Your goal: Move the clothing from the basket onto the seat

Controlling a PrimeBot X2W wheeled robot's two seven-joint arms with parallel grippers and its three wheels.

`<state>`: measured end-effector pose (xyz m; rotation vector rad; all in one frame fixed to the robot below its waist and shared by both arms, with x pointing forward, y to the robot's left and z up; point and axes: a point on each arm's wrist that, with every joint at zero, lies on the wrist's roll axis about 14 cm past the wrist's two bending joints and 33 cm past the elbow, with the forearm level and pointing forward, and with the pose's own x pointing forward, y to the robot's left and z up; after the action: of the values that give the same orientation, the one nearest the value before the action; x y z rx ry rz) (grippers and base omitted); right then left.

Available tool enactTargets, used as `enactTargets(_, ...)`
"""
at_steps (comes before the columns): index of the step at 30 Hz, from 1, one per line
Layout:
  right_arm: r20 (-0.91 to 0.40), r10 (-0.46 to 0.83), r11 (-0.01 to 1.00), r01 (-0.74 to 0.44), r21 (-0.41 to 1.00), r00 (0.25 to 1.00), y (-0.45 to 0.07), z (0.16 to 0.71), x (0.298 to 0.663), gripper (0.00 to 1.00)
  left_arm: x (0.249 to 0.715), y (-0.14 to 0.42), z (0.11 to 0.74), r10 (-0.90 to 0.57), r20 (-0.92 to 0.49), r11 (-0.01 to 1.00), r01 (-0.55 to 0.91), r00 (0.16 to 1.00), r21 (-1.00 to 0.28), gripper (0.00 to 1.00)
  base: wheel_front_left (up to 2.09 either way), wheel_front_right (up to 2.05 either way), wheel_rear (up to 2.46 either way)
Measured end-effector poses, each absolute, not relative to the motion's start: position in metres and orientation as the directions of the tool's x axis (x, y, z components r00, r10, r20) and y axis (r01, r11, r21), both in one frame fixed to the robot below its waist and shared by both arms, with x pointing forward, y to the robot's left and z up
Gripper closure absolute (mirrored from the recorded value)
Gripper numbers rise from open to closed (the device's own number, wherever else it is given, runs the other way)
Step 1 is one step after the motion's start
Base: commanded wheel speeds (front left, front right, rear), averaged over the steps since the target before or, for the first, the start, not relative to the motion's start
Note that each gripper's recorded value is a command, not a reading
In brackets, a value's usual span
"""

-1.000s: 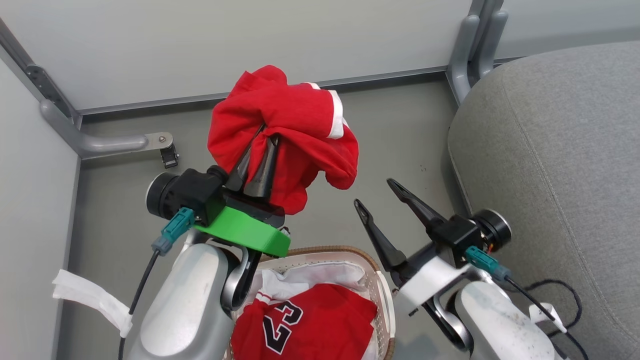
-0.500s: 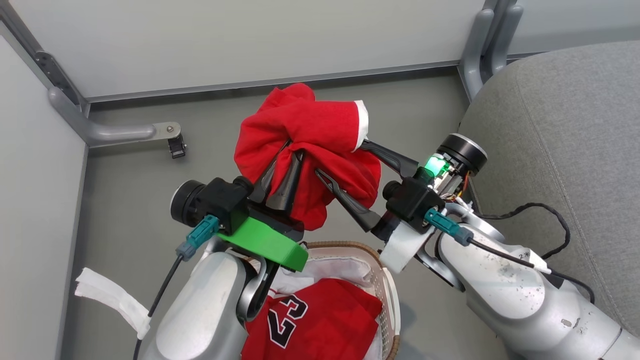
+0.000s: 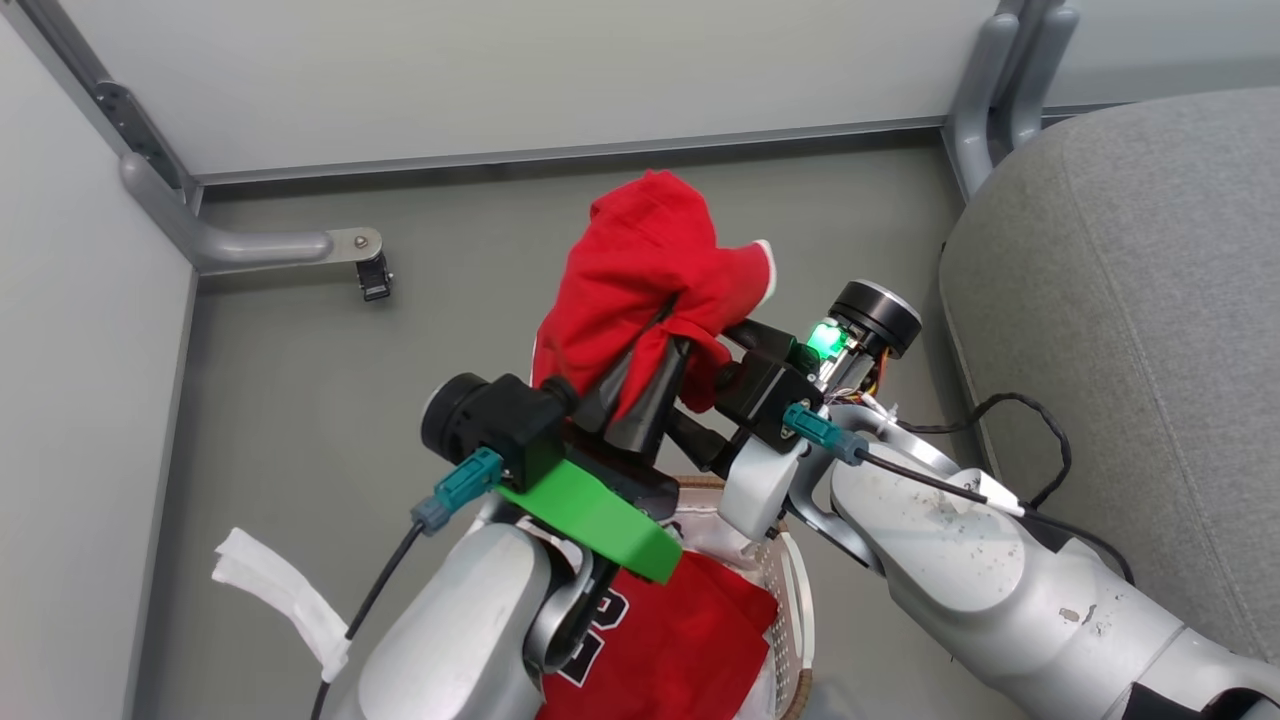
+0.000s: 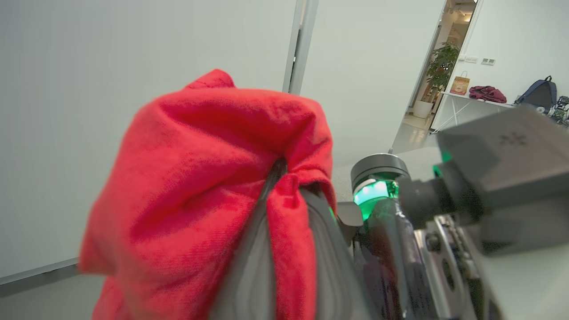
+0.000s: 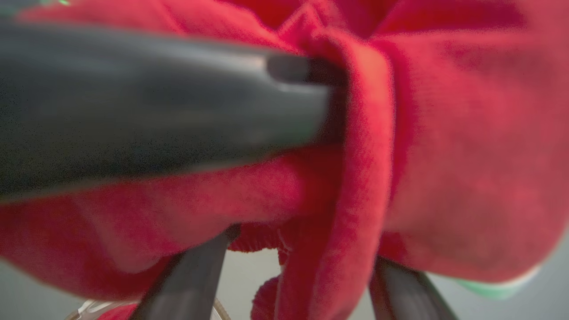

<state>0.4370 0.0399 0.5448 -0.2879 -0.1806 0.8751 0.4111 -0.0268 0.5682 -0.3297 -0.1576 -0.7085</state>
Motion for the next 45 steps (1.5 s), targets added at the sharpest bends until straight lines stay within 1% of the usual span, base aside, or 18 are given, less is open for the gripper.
enactTargets(5,0.022,0.795,0.586,-0.760,-0.282,0.606,0.052,0.538,0.436,0.00,0.406,-0.030,0.568,-0.621,0.251,0.688,0.670,0.742,-0.278,1.00,0.00,0.00,0.00)
enactTargets(7,0.025,0.802,0.582,-0.771,-0.258,0.597,0.057,0.538,0.436,0.74,0.405,-0.030,0.566,-0.620,0.246,0.685,0.667,0.745,-0.293,1.00,0.00,0.00,0.00)
enactTargets(8,0.027,0.804,0.581,-0.776,-0.247,0.594,0.059,0.537,0.435,1.00,0.406,-0.029,0.565,-0.618,0.244,0.686,0.664,0.748,-0.299,1.00,0.00,0.00,0.00)
enactTargets(13,0.053,0.805,0.588,-0.785,-0.196,0.590,0.062,0.542,0.439,1.00,0.410,-0.020,0.562,-0.597,0.233,0.701,0.641,0.767,-0.314,1.00,0.00,0.00,0.00)
enactTargets(19,0.072,0.771,0.637,-0.759,-0.136,0.633,0.049,0.542,0.445,1.00,0.415,-0.015,0.555,-0.586,0.214,0.719,0.623,0.782,-0.309,1.00,0.00,0.00,0.00)
enactTargets(20,0.075,0.764,0.645,-0.753,-0.129,0.641,0.046,0.542,0.446,1.00,0.416,-0.015,0.555,-0.586,0.216,0.721,0.624,0.781,-0.303,0.96,0.00,0.00,0.00)
enactTargets(21,0.080,0.757,0.653,-0.747,-0.123,0.649,0.044,0.543,0.447,1.00,0.416,-0.015,0.556,-0.585,0.218,0.721,0.624,0.781,-0.300,0.64,0.00,0.00,0.00)
enactTargets(22,0.086,0.749,0.663,-0.740,-0.116,0.657,0.041,0.545,0.448,1.00,0.416,-0.016,0.558,-0.587,0.223,0.720,0.628,0.778,-0.296,0.22,0.00,0.00,0.00)
enactTargets(23,0.090,0.740,0.673,-0.732,-0.109,0.667,0.038,0.545,0.449,1.00,0.415,-0.017,0.560,-0.591,0.229,0.719,0.634,0.774,-0.286,0.00,0.00,0.00,0.00)
enactTargets(28,0.090,0.694,0.720,-0.692,-0.056,0.714,0.022,0.540,0.452,1.00,0.415,-0.019,0.563,-0.593,0.240,0.716,0.640,0.769,-0.280,0.00,0.00,0.00,0.00)
enactTargets(32,0.098,0.636,0.770,-0.638,-0.011,0.766,0.001,0.539,0.457,1.00,0.418,-0.018,0.564,-0.585,0.245,0.724,0.633,0.774,-0.273,0.00,0.00,0.00,0.00)
enactTargets(38,0.099,0.516,0.852,-0.522,0.037,0.851,-0.045,0.536,0.461,1.00,0.418,-0.030,0.558,-0.611,0.232,0.713,0.653,0.757,-0.253,0.00,0.00,0.00,0.00)
enactTargets(45,0.095,0.369,0.924,-0.376,0.069,0.924,-0.102,0.533,0.450,1.00,0.417,-0.057,0.550,-0.663,0.219,0.669,0.698,0.716,-0.256,0.00,0.00,0.00,0.00)
